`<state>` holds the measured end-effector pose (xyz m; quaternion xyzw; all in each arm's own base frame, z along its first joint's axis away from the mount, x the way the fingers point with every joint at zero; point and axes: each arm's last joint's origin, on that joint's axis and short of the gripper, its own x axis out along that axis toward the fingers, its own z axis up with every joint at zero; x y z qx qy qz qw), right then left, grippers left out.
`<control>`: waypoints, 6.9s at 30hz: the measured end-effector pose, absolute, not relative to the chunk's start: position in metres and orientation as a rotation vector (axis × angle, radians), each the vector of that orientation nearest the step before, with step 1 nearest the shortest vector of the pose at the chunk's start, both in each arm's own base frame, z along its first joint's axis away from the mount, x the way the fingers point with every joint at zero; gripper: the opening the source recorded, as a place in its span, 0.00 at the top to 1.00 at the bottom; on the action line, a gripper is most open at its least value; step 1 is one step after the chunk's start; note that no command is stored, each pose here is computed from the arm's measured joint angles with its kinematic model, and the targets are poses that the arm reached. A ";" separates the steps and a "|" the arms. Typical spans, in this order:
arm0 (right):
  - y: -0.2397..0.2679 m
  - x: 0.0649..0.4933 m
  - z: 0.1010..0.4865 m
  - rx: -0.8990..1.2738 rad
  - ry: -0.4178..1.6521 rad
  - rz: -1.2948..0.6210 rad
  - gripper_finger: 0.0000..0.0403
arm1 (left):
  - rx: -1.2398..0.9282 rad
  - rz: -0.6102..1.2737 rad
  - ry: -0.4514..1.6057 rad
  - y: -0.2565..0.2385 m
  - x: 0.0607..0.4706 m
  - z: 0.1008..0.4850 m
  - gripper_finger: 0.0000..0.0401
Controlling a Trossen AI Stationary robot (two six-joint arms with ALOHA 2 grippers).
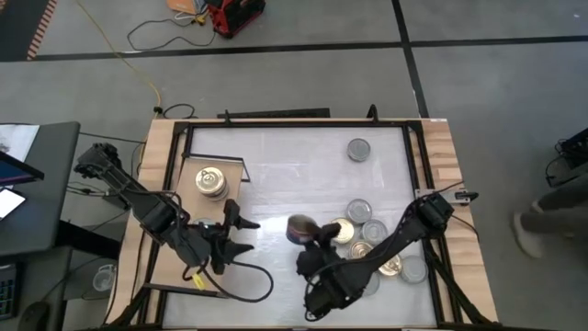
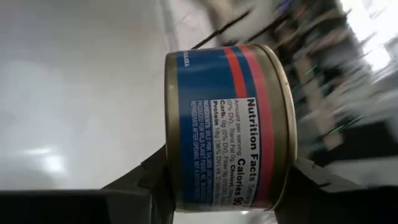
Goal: Stack canned seafood by type on shelf
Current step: Stack the blue tuna can on top of the blue tuna can on the shelf
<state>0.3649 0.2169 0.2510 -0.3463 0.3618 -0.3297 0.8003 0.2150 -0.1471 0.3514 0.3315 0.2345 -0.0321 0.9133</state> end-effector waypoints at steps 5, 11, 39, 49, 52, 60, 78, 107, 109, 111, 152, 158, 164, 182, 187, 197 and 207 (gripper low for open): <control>0.197 0.384 0.257 -1.006 0.786 -0.744 0.45 | 0.687 -0.067 0.445 -0.130 0.208 0.364 0.33; 0.166 0.405 0.259 -1.032 0.864 -0.760 0.45 | 0.656 -0.026 0.452 -0.104 0.205 0.360 0.33; 0.155 0.428 0.316 -0.986 0.734 -0.633 0.45 | 0.832 0.228 0.462 -0.105 0.225 0.347 0.31; 0.156 0.429 0.317 -0.987 0.723 -0.639 0.45 | 0.902 0.285 0.472 -0.113 0.216 0.348 0.18; 0.157 0.429 0.317 -0.987 0.722 -0.638 0.45 | 0.915 0.301 0.455 -0.118 0.211 0.354 0.17; 0.162 0.434 0.325 -0.971 0.658 -0.637 0.45 | 0.896 0.226 0.439 -0.123 0.208 0.355 0.17; 0.172 0.439 0.336 -0.942 0.560 -0.605 0.45 | 0.932 0.288 0.443 -0.126 0.204 0.355 0.53; 0.187 0.412 0.334 -0.893 0.587 -0.700 0.09 | 0.794 0.411 0.377 -0.126 0.144 0.359 0.52; 0.179 0.407 0.334 -0.821 0.596 -0.702 0.10 | 0.751 0.341 0.385 -0.126 0.142 0.359 0.51; 0.170 0.405 0.334 -0.724 0.608 -0.673 0.11 | 0.686 0.226 0.403 -0.127 0.140 0.359 0.51; 0.057 0.478 0.346 -0.681 0.260 -0.258 0.18 | 0.750 0.251 0.362 -0.081 0.108 0.383 0.50; 0.041 0.480 0.342 -0.673 0.294 -0.248 0.18 | 0.700 0.364 0.453 -0.065 0.113 0.375 0.53; 0.041 0.480 0.342 -0.677 0.292 -0.240 0.18 | 0.681 0.460 0.539 -0.052 0.116 0.363 0.53; 0.040 0.478 0.335 -0.649 0.367 -0.223 0.18 | 0.820 0.467 0.708 -0.043 0.127 0.339 0.53; 0.040 0.478 0.334 -0.645 0.371 -0.222 0.18 | 0.806 0.464 0.712 -0.043 0.126 0.338 0.53; 0.041 0.478 0.334 -0.627 0.369 -0.223 0.18 | 0.703 0.370 0.726 -0.046 0.127 0.336 0.41; 0.041 0.478 0.335 -0.616 0.362 -0.227 0.18 | 0.682 0.369 0.719 -0.046 0.127 0.336 0.32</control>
